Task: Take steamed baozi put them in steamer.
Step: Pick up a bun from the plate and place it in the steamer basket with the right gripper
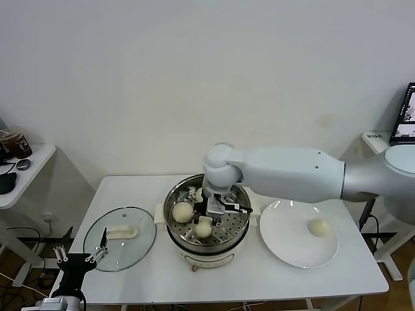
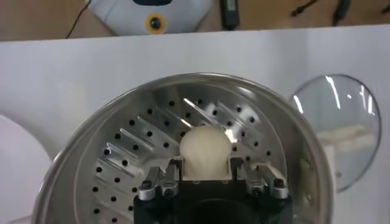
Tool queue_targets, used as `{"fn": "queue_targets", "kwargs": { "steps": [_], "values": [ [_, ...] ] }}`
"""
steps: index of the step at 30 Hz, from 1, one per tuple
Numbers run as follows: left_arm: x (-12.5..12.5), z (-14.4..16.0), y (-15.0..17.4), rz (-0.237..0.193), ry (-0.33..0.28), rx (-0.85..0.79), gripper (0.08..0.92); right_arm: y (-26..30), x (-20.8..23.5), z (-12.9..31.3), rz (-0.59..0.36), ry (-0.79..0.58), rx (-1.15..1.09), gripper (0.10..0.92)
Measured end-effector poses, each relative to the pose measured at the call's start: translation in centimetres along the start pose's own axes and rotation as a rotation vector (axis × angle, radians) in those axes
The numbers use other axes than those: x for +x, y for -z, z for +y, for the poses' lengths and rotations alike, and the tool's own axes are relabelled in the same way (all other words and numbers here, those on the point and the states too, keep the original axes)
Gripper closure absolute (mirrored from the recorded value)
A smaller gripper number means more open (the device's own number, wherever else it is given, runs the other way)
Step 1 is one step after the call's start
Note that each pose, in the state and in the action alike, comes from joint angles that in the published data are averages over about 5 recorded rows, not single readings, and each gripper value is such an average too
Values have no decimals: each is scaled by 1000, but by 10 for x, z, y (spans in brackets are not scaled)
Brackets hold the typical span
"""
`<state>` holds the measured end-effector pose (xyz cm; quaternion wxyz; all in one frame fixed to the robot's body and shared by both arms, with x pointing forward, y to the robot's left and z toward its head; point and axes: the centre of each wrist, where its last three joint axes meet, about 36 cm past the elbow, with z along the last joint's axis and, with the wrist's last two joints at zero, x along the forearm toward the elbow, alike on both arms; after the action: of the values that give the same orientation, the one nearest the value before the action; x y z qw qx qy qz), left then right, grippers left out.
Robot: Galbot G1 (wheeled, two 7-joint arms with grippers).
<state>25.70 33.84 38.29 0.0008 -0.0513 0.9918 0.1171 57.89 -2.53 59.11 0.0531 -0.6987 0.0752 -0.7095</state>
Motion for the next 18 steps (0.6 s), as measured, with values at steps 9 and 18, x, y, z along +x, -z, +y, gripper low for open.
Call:
{"fn": "queue_targets", "kwargs": {
  "steps": [9,18],
  "values": [
    [0,-1,0,1,0,1,177,-2,-5,5,4,-4,19,265],
    [-3,3,1,-6,-4,-4,177,-16,52,27,87,-78,-110,200]
  ]
}}
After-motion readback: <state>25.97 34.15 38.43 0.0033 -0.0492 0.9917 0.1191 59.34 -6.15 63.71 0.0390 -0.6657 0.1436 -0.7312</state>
